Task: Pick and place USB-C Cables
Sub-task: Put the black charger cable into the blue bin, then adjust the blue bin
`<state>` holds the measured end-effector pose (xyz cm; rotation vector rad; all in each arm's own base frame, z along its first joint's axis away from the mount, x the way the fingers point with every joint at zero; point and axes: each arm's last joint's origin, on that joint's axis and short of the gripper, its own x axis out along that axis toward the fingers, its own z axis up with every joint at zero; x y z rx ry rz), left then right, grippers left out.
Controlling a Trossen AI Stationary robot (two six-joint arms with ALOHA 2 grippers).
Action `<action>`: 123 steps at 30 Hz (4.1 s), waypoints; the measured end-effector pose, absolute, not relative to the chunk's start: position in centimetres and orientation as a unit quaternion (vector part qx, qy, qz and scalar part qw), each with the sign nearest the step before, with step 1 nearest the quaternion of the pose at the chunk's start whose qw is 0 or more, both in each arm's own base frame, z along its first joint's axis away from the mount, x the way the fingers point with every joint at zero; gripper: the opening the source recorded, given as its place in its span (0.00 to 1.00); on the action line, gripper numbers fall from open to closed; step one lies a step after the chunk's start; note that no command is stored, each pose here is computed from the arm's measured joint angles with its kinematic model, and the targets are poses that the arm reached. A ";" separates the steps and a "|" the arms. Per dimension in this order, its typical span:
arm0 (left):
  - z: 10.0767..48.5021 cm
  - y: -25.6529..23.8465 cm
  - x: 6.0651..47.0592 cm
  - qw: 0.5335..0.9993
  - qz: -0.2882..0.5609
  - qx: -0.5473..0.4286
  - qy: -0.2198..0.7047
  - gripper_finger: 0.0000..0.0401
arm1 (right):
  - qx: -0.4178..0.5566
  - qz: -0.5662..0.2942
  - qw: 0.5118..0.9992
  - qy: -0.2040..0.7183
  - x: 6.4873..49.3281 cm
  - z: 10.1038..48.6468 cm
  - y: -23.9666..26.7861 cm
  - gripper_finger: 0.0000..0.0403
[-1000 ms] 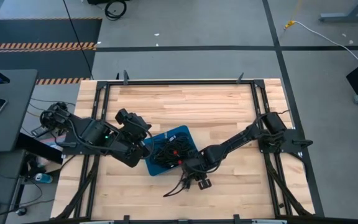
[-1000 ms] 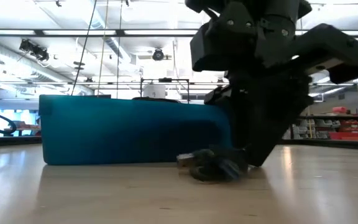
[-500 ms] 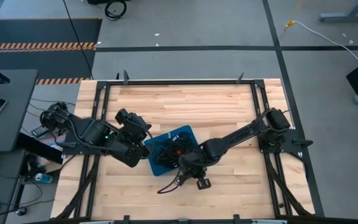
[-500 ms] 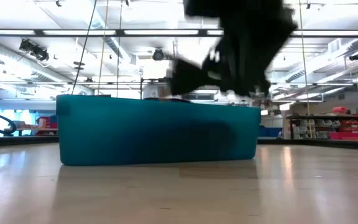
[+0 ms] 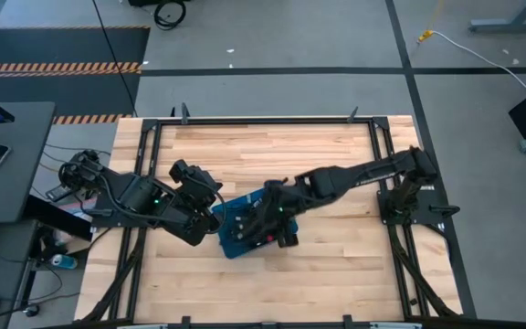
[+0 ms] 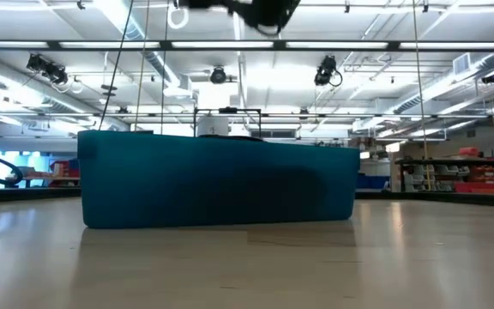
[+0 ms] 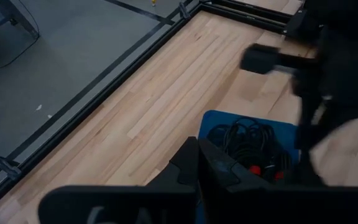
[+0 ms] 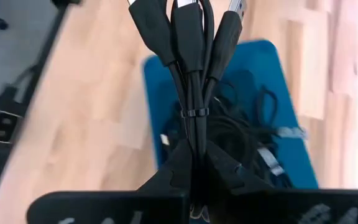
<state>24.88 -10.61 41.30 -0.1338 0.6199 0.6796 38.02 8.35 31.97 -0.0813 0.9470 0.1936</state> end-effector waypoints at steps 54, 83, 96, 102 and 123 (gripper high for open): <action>41.4 -10.5 24.9 0.893 0.339 -0.071 0.286 0.01 | 0.022 0.059 0.870 0.489 38.5 26.0 2.2 0.45; 33.7 -4.8 25.7 0.768 0.443 -0.092 0.454 0.01 | -0.001 -0.149 0.860 0.487 25.8 45.8 -0.4 0.45; 26.5 -2.8 28.3 0.782 0.370 -0.144 0.481 0.01 | 0.090 -0.245 0.919 0.294 11.8 52.0 -1.2 0.45; 22.8 -1.0 27.8 0.759 0.368 -0.172 0.508 0.01 | 0.104 -0.244 0.934 0.239 7.6 52.9 -1.2 0.45; 22.1 -0.2 29.1 0.790 0.236 -0.215 0.523 0.35 | 0.108 -0.229 0.949 0.186 5.3 53.6 -1.2 0.45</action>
